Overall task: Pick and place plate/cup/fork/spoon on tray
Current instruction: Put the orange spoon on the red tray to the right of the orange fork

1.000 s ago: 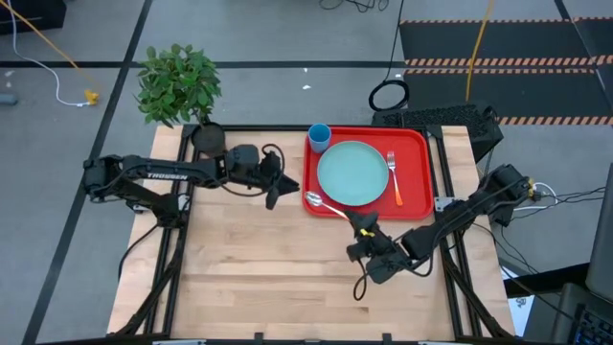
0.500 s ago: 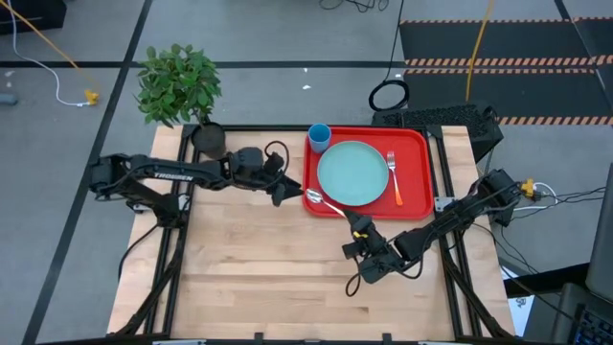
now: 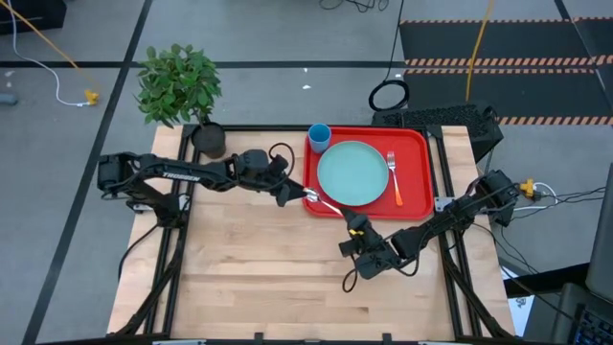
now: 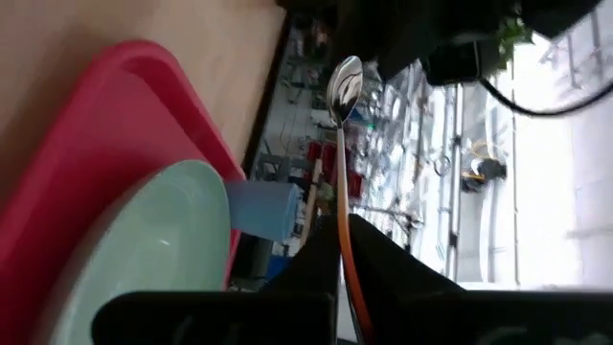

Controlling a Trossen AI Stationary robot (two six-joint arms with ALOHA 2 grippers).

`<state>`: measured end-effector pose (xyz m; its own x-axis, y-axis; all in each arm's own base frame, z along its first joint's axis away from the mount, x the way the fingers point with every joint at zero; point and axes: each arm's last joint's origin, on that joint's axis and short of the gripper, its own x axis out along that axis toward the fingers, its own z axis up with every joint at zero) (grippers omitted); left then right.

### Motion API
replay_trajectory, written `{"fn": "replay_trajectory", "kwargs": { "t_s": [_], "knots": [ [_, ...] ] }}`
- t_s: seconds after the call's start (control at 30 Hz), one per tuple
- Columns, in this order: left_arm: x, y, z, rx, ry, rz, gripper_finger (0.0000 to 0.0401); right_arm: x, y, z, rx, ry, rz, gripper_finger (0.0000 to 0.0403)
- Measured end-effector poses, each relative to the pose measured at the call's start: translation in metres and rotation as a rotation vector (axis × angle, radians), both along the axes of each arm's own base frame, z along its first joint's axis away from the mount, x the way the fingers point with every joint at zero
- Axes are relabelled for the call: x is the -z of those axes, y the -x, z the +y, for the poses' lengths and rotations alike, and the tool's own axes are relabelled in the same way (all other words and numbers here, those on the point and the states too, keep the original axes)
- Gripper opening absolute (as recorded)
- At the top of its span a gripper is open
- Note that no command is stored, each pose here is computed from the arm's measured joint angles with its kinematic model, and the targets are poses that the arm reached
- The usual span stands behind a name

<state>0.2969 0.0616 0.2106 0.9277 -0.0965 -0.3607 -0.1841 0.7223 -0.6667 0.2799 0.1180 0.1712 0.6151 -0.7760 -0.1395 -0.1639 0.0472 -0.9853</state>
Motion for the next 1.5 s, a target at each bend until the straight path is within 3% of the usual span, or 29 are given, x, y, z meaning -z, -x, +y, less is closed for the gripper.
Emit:
{"fn": "replay_trajectory", "kwargs": {
  "t_s": [0.57, 1.1, 1.27, 1.5],
  "knots": [
    [0.000, -0.001, -0.003, -0.018, 0.038, 0.003, 0.0076, -0.001, -0.005, -0.010, 0.029, -0.011, -0.008, 0.0000],
    [-0.001, 0.000, 0.003, -0.028, 0.012, -0.011, 0.0015, -0.001, -0.007, -0.013, 0.022, -0.018, -0.002, 0.0002],
    [-0.004, -0.001, 0.005, -0.025, -0.033, -0.049, 0.0011, -0.006, -0.012, -0.013, 0.002, -0.078, -0.072, 0.0029],
    [-0.014, -0.005, 0.002, 0.025, -0.107, -0.156, 0.0003, -0.014, -0.016, -0.012, 0.011, -0.191, -0.258, 0.0104]
  ]
}}
